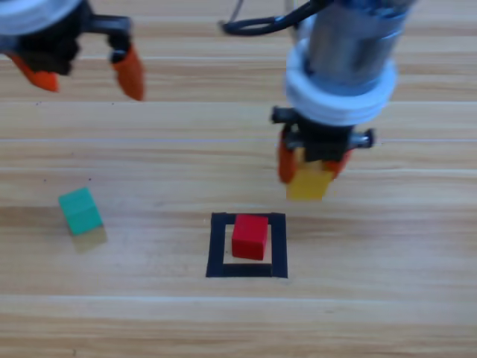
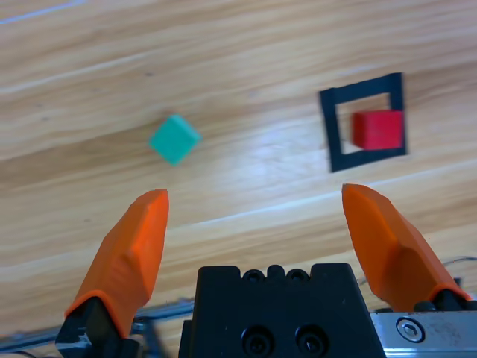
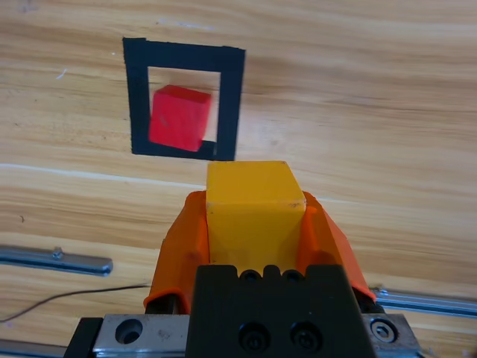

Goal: Stack the blocks in the rectangular block: red at the bottom, yellow in the middle, green on top

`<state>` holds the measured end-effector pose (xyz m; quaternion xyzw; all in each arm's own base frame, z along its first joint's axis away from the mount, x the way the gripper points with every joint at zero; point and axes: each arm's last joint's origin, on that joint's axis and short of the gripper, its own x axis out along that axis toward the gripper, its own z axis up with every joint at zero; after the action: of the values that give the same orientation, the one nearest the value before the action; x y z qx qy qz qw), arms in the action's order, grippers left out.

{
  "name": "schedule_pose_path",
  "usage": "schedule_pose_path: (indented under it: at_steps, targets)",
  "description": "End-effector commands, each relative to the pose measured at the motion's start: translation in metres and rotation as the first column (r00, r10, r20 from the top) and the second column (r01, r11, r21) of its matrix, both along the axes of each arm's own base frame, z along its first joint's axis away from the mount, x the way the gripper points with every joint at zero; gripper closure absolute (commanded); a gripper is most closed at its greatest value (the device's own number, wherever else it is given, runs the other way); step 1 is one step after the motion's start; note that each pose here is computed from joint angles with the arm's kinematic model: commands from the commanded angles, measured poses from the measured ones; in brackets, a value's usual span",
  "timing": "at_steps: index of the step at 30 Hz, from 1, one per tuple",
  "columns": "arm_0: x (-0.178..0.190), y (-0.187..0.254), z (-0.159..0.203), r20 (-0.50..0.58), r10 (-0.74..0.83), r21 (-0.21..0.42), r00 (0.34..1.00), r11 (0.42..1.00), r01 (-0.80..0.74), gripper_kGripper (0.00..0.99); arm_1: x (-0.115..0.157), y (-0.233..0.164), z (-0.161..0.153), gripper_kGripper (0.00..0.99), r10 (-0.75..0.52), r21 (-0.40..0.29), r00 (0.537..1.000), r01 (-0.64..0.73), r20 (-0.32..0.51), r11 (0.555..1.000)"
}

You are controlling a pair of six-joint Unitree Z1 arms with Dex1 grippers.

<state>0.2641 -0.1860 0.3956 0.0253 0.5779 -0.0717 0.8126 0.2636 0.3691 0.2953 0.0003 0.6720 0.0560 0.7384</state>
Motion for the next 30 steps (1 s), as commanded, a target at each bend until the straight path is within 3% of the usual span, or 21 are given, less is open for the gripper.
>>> schedule_pose_path:
  at_steps: [1, 5, 13, 25, 30]
  targets:
    - [0.027, 0.064, -0.008, -0.032, 0.045, 0.029, 0.998, 0.999, -0.044, 0.000, -0.008, 0.050, -0.058, 0.975, 0.016, -0.092, 0.997, -0.023, -0.071, 0.995]
    - [0.036, 0.090, -0.029, -0.067, 0.118, 0.050, 0.991, 0.992, -0.115, 0.000, -0.001, 0.068, -0.076, 0.972, 0.000, -0.110, 0.997, -0.008, -0.076, 0.994]
    - [0.043, 0.092, -0.063, -0.166, 0.247, 0.056, 0.955, 0.969, -0.241, 0.000, 0.002, 0.077, -0.094, 0.970, -0.034, -0.117, 0.996, 0.025, -0.077, 0.993]
    - [0.037, 0.092, -0.073, -0.175, 0.243, 0.023, 0.954, 0.970, -0.243, 0.000, 0.005, 0.082, -0.103, 0.970, -0.036, -0.115, 0.997, 0.027, -0.073, 0.993]
    - [0.039, 0.092, -0.089, -0.170, 0.333, 0.019, 0.927, 0.942, -0.335, 0.000, 0.006, 0.083, -0.107, 0.970, -0.038, -0.122, 0.997, 0.029, -0.070, 0.992]
